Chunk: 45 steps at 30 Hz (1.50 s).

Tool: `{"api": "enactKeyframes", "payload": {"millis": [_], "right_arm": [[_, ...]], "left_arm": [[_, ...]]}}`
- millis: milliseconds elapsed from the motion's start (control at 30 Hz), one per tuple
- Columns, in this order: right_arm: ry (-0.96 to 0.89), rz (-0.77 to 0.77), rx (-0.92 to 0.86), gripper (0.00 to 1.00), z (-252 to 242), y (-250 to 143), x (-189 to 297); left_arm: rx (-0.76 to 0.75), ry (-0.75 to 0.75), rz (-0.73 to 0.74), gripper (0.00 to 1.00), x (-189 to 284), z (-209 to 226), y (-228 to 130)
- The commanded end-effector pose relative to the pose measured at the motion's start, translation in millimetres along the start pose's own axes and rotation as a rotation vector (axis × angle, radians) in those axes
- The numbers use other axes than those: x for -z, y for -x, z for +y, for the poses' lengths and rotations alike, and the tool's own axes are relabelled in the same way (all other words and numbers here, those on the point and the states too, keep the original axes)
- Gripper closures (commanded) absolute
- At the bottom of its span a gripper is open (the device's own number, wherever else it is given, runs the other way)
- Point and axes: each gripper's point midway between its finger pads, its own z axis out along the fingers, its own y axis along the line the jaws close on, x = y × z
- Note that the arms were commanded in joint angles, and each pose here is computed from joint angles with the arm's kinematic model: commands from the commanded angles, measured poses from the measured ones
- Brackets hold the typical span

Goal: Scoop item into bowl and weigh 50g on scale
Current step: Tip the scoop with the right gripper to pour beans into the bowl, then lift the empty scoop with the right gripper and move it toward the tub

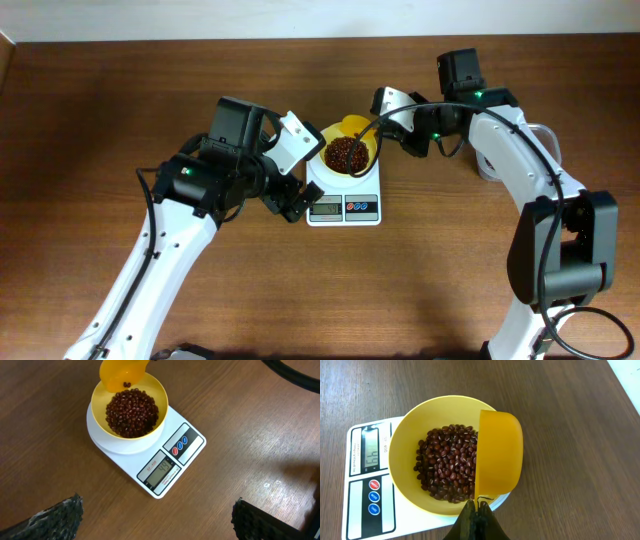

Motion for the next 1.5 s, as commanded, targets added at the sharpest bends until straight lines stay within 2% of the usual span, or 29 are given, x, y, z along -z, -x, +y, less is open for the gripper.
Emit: {"api": "enactKeyframes", "payload": {"millis": [0,400,500,900,1167,1467], "right_arm": [[0.023,0.002,-0.001,0.96,4.7,-3.7,-6.4],[0.021,0.002,0.001,0.96,4.4,-3.7,-6.4],[0.018,-0.001,0.064,0.96,3.4,-3.2,-6.6],[0.044,0.003,0.011,0.96,10.2,-4.8,-6.2],[0.054,-0.066,-0.038,0.96,10.3,14.4,0.9],[-0.084,-0.174,-0.359,0.96,-41.3,77.7,53.2]], "left_arm": [[0.001,0.006,-0.015,0.01,4.9,-1.3,1.7],[0.001,0.006,-0.015,0.01,4.9,-1.3,1.7],[0.001,0.006,-0.015,0.01,4.9,-1.3,1.7],[0.001,0.005,-0.014,0.01,4.6,-1.3,1.5],[0.001,0.005,-0.014,0.01,4.6,-1.2,1.6],[0.001,0.006,-0.014,0.01,4.7,-1.1,1.5]]}}
